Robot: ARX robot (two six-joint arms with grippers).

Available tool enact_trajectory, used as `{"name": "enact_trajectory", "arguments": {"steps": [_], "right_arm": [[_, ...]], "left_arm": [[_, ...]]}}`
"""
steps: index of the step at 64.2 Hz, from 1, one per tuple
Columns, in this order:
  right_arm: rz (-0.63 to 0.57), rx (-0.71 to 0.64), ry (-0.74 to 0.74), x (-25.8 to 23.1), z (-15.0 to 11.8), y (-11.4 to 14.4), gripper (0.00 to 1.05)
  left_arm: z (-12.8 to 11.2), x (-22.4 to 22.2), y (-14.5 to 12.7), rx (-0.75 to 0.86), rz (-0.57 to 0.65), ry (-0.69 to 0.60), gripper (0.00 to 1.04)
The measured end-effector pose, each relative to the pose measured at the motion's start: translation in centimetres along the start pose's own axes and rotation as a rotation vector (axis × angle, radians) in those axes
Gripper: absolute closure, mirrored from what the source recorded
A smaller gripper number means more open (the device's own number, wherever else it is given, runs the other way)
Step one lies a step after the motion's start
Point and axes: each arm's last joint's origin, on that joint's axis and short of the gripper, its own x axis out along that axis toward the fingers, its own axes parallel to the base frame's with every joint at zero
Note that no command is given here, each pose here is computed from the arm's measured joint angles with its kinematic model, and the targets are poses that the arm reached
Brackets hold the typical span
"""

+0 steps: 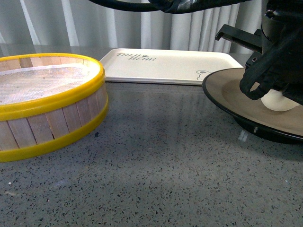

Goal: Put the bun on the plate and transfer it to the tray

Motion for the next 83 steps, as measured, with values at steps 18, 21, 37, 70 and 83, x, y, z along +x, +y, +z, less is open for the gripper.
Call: {"name": "enact_trajectory", "arguments": {"steps": [18,21,37,70,83], "right_arm": [[0.0,0.0,0.0,0.0,0.0,0.0,0.08],[0.0,0.0,0.0,0.0,0.0,0.0,0.08],[0.0,0.0,0.0,0.0,0.0,0.0,0.08],[0.0,0.0,0.0,0.0,0.0,0.0,0.08],[0.0,0.0,0.0,0.0,0.0,0.0,0.08]], "left_arm": [[-0.27,0.32,-0.41,0.006,-0.006,0.012,1.01],[-0.36,0.42,-0.49,0.007,-0.007,0.017,1.01],[-0.44,0.54,-0.62,0.008,0.002,0.023,0.76],[-0.19,0.47,-0.55,0.007,0.002,0.019,0.06],[-0.1,0.45,-0.42,0.006,0.002,0.017,0.07]]}}
